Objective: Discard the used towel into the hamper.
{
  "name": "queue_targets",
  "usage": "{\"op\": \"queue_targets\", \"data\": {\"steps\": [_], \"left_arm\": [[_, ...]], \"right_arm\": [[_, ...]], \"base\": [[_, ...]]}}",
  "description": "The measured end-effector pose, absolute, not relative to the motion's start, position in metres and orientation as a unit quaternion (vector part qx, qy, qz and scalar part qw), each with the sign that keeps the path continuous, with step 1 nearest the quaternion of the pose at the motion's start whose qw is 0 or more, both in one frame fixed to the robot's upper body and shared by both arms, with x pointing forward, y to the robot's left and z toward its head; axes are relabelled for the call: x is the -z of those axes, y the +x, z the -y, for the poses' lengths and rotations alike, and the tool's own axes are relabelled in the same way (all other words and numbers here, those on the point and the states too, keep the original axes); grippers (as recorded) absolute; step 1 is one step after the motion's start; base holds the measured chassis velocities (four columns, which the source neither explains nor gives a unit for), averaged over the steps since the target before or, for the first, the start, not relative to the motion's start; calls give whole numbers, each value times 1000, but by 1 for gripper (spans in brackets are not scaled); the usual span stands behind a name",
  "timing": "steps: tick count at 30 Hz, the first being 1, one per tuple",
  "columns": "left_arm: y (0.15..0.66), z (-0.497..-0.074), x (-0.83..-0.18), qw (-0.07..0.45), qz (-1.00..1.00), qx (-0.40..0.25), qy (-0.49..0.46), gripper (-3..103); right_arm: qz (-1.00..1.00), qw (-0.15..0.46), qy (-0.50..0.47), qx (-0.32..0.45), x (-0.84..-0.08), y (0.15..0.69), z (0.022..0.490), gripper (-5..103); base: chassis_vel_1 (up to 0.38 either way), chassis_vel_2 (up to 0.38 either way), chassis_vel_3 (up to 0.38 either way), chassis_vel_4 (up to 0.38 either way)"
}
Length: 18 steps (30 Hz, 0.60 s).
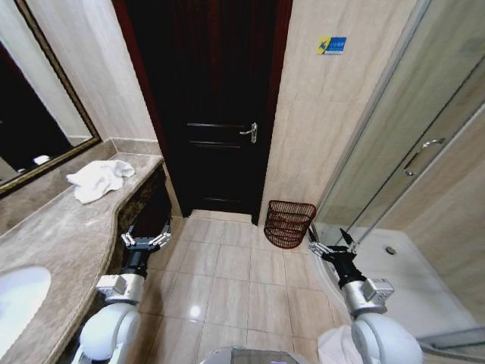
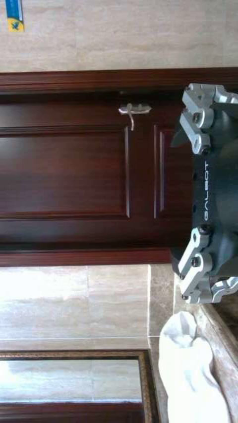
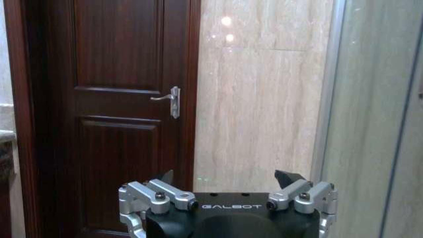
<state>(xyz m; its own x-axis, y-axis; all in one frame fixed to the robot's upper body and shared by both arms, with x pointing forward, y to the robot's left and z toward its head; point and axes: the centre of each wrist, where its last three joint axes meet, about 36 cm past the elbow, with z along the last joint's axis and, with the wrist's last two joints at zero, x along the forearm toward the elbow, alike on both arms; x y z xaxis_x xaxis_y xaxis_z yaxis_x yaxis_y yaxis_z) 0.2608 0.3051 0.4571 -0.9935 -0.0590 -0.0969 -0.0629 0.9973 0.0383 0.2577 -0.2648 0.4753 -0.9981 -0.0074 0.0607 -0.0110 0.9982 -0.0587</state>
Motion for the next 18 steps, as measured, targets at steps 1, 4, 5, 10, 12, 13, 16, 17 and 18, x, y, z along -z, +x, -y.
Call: {"op": "queue_targets", "data": {"steps": [1, 4, 5, 10, 12, 13, 16, 17, 18], "left_arm": [[261, -305, -457, 48, -998, -21, -31, 100], [261, -305, -456, 47, -998, -21, -31, 100], [261, -305, -456, 47, -998, -21, -31, 100], [261, -306, -455, 46, -998, -20, -33, 100], [260, -306, -455, 46, -998, -20, -34, 100], [260, -306, -455, 46, -998, -20, -34, 100], [259, -306, -455, 45, -998, -19, -35, 100], [259, -306, -454, 45, -998, -19, -35, 100], [259, -306, -454, 45, -998, -18, -36, 100]], "right_arm": [[999, 30, 5, -29, -475, 258, 265, 100], [999, 30, 6, -29, -475, 258, 264, 100], [999, 29, 6, -28, -475, 259, 264, 100], [999, 29, 6, -28, -474, 259, 263, 100], [999, 29, 6, -29, -474, 259, 263, 100], [999, 29, 6, -29, -474, 259, 263, 100], [999, 29, 6, -29, -474, 259, 263, 100], [999, 29, 7, -29, -473, 259, 263, 100], [999, 29, 8, -28, -473, 259, 262, 100]], "base": [[-104, 140, 165, -100], [-106, 157, 174, -102], [-88, 179, 182, -93], [-84, 213, 196, -90], [-74, 216, 219, -80], [-54, 199, 220, -76], [-54, 204, 236, -59], [-59, 212, 248, -53], [-59, 212, 240, -50]]}}
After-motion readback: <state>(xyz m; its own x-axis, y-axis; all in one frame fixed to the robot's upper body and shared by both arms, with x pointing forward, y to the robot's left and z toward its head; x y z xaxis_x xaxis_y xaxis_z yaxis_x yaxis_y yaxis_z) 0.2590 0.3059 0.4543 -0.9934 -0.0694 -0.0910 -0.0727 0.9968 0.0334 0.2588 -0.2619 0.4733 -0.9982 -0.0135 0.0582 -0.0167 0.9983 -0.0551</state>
